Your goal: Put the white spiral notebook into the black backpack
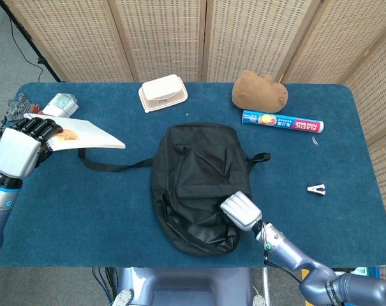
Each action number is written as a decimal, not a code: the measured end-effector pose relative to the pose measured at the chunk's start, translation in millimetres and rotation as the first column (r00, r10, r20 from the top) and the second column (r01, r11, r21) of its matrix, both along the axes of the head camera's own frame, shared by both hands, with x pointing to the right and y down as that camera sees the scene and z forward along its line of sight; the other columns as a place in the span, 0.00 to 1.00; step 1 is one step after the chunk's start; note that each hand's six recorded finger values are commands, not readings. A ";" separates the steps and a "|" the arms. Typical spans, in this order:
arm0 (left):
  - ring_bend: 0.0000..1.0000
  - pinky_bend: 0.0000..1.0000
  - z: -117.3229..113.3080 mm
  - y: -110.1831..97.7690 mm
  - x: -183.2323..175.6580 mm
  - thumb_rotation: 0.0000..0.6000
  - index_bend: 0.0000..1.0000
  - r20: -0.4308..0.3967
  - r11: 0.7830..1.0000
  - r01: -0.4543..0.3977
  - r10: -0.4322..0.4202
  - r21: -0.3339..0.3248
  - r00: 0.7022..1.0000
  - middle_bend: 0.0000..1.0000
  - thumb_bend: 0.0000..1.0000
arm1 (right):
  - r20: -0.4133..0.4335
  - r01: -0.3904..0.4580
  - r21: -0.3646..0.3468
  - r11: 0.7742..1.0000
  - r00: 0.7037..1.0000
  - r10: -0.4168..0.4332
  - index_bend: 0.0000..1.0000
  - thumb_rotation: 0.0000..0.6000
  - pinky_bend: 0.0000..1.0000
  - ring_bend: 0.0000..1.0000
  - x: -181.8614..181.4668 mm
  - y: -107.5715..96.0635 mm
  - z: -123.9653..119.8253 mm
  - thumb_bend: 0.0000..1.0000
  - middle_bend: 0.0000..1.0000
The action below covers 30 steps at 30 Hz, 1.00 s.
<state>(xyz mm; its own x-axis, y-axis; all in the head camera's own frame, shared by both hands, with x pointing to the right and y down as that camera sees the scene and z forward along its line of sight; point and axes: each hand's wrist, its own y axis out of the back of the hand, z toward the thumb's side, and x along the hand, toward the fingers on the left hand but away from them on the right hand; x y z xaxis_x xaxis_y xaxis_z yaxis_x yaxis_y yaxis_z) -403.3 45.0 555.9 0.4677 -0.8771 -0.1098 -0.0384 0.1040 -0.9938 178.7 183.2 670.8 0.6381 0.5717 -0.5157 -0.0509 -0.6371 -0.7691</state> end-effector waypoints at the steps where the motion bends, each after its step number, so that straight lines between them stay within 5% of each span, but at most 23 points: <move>1: 0.50 0.60 -0.3 0.9 0.9 1.00 0.74 -0.007 1.000 -0.005 0.005 0.001 1.000 0.67 0.60 | 0.010 -0.011 -0.006 1.000 1.000 0.011 0.59 1.00 0.62 0.51 -0.1 -1.9 -0.6 0.76 0.55; 9: 0.50 0.60 -13.4 19.3 17.4 1.00 0.76 -0.138 0.993 -0.096 0.105 0.069 0.985 0.68 0.60 | 0.099 -0.124 -0.053 0.991 0.987 0.128 0.59 1.00 0.62 0.51 -6.3 -29.8 -12.2 0.76 0.55; 16: 0.50 0.60 -19.4 44.9 45.2 1.00 0.76 -0.290 0.971 -0.200 0.231 0.134 0.929 0.69 0.59 | 0.141 -0.269 -0.144 0.952 0.947 0.289 0.59 1.00 0.62 0.51 -6.3 -62.6 -21.1 0.76 0.55; 30: 0.51 0.60 -20.1 88.3 104.9 1.00 0.77 -0.600 0.923 -0.300 0.384 0.241 0.701 0.69 0.59 | 0.160 -0.460 -0.296 0.837 0.840 0.518 0.59 1.00 0.65 0.52 -0.7 -118.2 -38.8 0.78 0.56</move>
<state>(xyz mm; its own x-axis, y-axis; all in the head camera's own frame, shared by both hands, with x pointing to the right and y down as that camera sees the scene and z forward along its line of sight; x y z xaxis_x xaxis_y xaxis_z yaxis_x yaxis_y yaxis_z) -298.5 133.3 535.8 0.5199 -0.6310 -0.5758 -0.7007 0.0704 -0.7099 178.0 65.0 631.9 0.4212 0.7191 -0.5527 0.4716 -0.6941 -0.5438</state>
